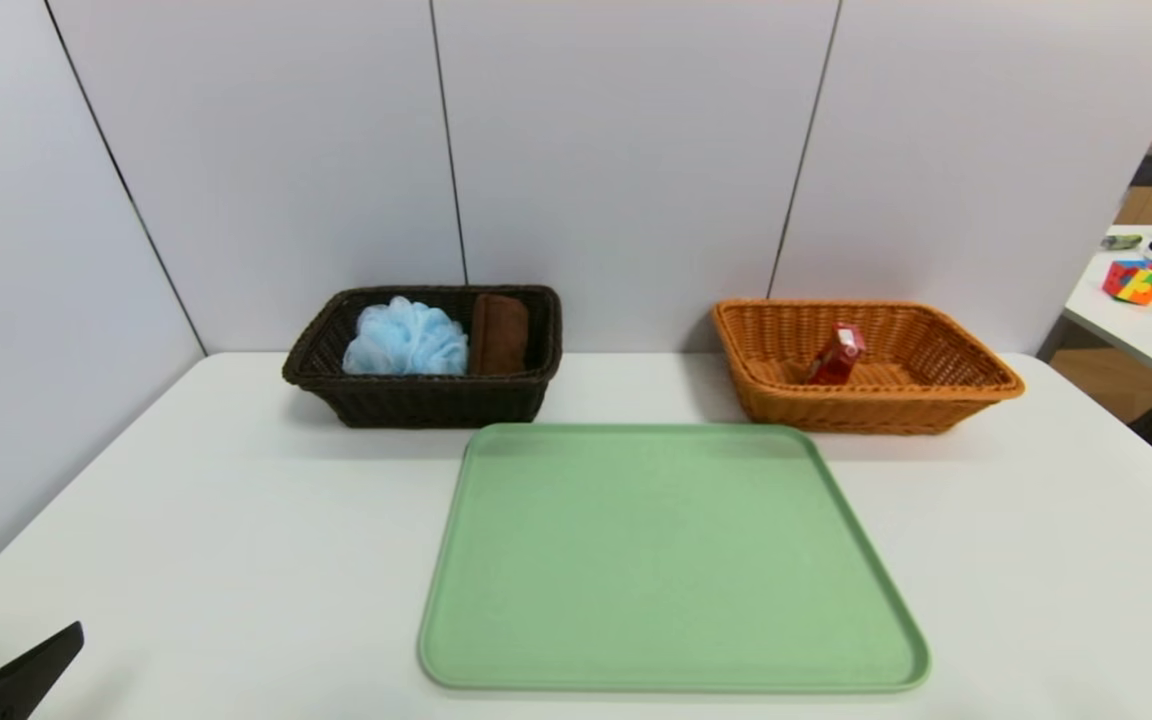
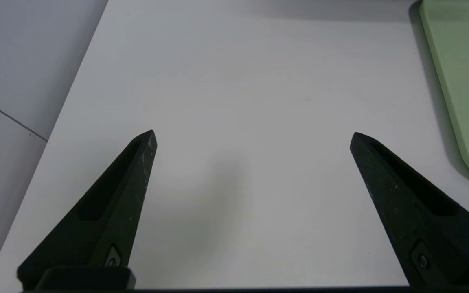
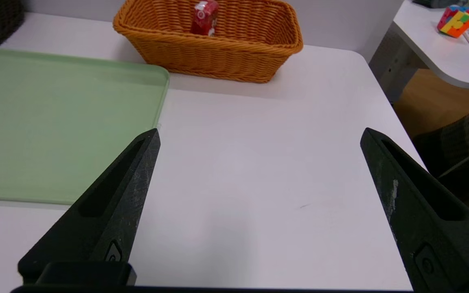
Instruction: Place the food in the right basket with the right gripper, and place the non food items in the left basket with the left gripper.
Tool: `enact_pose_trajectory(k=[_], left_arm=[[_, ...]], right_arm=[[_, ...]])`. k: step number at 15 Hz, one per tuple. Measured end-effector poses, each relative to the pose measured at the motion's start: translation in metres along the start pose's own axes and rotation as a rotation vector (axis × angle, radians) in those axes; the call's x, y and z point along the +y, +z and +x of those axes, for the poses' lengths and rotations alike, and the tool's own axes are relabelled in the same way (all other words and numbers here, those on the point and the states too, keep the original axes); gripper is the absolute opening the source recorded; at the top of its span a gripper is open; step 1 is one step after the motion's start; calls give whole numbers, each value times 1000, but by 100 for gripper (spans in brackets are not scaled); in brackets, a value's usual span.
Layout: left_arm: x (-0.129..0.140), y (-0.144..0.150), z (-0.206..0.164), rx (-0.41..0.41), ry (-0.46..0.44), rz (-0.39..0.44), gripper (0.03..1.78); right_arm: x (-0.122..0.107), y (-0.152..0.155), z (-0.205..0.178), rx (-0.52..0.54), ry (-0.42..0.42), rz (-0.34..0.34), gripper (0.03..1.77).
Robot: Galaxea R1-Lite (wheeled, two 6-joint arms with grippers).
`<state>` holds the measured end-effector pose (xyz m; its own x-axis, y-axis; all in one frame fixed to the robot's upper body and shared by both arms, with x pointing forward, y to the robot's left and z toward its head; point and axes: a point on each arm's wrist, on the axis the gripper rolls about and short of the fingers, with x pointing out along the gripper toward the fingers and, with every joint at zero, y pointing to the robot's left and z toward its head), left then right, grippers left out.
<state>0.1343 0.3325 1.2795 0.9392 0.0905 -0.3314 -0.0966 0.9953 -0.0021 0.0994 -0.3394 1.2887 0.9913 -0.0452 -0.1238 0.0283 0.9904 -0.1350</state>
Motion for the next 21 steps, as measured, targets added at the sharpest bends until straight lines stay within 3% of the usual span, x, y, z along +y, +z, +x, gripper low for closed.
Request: enact_pose_trajectory(k=[6,12,21], left_arm=[[7,-19,-15,-71,81,-1,169],[8,-49,-27,-129,34,5,169],[9,-89,-28,-165,37,14,169]], right_arm=[[-1,-10,-13,5,-65,-15,170],[0,-20,-19,13,-90,-12,170],[3,-39,-36,2,-128,-16,170]])
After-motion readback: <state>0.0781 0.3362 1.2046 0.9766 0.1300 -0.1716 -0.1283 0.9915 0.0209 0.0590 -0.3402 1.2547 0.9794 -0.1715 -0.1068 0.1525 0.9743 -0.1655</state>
